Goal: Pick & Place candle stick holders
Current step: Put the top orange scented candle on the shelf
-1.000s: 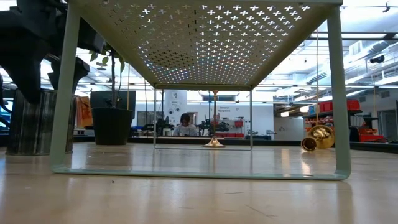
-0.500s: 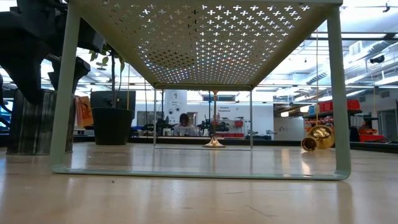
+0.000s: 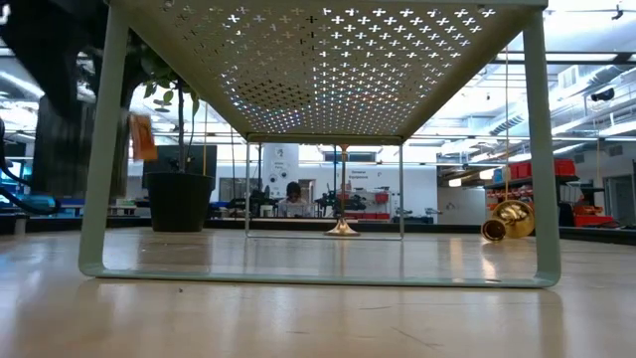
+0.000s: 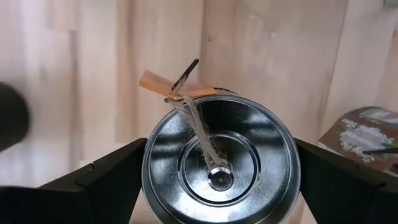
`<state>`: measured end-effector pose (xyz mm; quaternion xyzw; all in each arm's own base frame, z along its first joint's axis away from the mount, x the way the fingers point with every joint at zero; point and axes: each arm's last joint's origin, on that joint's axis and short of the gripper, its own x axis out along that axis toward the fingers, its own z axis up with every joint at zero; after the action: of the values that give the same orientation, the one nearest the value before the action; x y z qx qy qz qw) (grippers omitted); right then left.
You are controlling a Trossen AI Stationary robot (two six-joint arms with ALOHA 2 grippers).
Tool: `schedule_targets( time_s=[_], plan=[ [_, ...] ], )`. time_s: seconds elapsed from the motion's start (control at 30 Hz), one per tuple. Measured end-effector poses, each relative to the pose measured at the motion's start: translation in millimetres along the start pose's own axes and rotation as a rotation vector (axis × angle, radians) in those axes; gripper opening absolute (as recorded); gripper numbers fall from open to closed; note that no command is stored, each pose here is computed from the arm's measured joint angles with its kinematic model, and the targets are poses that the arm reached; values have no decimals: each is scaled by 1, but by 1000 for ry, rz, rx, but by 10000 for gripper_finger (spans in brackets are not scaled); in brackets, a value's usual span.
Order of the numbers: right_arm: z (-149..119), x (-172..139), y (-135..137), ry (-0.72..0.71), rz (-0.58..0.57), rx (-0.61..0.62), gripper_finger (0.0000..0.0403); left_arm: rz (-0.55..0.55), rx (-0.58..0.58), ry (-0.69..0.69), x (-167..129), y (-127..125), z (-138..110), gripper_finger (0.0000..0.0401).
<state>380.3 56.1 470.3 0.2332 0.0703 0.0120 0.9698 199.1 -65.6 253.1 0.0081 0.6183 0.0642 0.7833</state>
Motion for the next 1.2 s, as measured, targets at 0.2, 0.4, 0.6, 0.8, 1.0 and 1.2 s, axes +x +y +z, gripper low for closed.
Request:
schedule_targets(
  time_s=[0.2,0.4,0.6,0.8,1.0,1.2],
  plan=[
    [0,0,0,0,0,0,388,31,4,-21,-33,13,12,373],
    [0,0,0,0,0,0,388,71,18,-59,-62,32,23,374],
    [0,0,0,0,1,0,388,151,48,-123,-77,56,34,374],
    [0,0,0,0,0,0,388,164,66,-204,-84,75,46,374],
    [0,0,0,-4,-1,-4,388,189,75,-278,-85,89,55,374],
    [3,-3,-1,-38,-53,-9,388,165,63,-319,-86,94,59,374]
  ],
)
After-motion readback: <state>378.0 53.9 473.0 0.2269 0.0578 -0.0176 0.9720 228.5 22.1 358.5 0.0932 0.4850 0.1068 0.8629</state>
